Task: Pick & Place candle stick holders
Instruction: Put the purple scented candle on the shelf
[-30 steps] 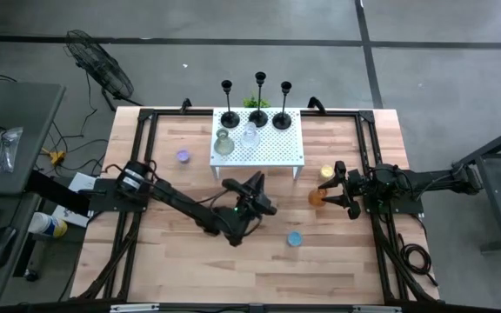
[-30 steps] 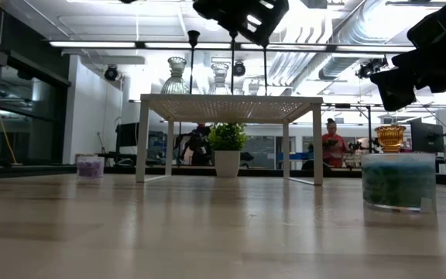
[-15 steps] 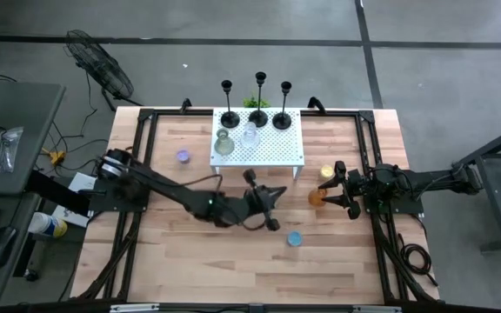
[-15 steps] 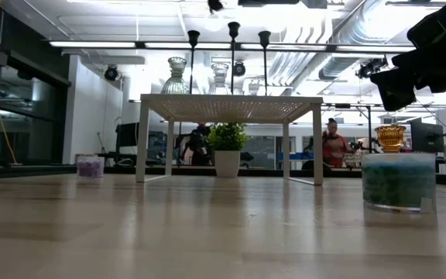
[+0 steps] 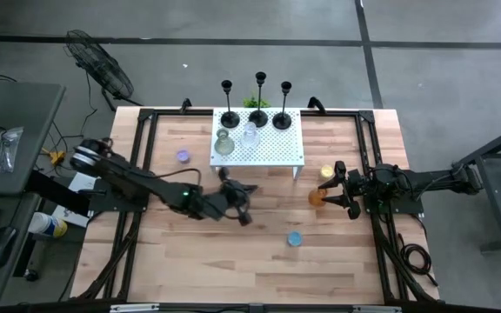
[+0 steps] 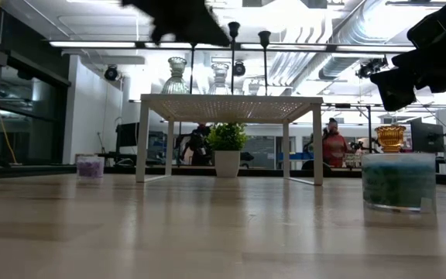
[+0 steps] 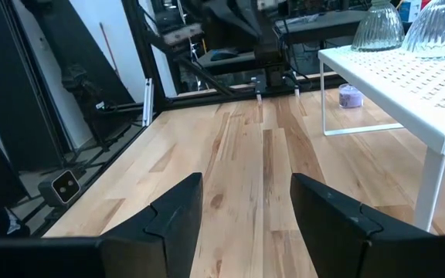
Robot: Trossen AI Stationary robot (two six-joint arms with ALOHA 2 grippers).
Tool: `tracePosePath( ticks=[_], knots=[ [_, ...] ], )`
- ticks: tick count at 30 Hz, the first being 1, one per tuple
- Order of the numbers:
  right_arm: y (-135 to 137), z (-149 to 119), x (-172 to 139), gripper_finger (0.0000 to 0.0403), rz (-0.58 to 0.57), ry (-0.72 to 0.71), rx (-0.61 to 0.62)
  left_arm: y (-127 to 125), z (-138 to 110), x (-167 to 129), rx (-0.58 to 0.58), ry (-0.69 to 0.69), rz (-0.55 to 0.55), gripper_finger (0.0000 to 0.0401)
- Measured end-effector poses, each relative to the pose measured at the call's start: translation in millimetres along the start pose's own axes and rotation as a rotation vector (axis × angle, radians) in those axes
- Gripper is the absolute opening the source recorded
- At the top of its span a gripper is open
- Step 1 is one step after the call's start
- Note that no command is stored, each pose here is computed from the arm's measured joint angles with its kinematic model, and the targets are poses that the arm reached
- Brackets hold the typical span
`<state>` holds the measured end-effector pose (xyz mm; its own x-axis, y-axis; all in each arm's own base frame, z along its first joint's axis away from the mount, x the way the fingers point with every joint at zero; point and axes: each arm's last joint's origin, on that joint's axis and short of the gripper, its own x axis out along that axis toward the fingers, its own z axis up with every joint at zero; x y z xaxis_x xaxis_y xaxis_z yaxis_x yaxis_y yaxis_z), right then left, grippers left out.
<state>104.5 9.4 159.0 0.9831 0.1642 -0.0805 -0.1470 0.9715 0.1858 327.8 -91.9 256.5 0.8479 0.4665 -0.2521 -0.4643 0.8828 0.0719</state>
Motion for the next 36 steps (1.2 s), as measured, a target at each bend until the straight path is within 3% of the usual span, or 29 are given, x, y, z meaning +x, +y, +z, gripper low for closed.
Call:
tracePosePath(
  ticks=[5,11,19,23,26,31,36],
  knots=[
    [-0.1,-0.1,0.1,0.0191,-0.001,0.002,0.000,29.9,-14.1,-36.3,-0.033,0.045,0.097,0.0001],
    [-0.1,-0.3,0.3,0.0191,-0.001,0.004,0.000,71.2,-12.5,-73.8,-0.052,0.130,0.171,0.0001],
    [-0.1,-0.3,0.3,0.0191,-0.001,0.004,0.001,129.8,-28.2,-103.0,-0.321,0.363,0.383,0.0001],
    [-0.1,-0.3,0.3,0.0191,-0.001,0.005,0.000,147.4,-36.7,-106.9,-0.332,0.515,0.466,0.0006],
    [-0.1,-0.3,0.3,0.0191,-0.001,0.004,0.001,156.6,-39.7,-104.8,-0.346,0.594,0.507,0.0034],
    [-0.1,-0.4,0.3,0.0191,-0.001,0.005,0.000,170.5,-39.9,-99.3,-0.370,0.626,0.583,0.0120],
    [-0.1,-0.3,0.3,0.0191,-0.001,0.004,0.000,177.4,-42.2,-89.2,-0.295,0.770,0.491,0.0195]
  ],
)
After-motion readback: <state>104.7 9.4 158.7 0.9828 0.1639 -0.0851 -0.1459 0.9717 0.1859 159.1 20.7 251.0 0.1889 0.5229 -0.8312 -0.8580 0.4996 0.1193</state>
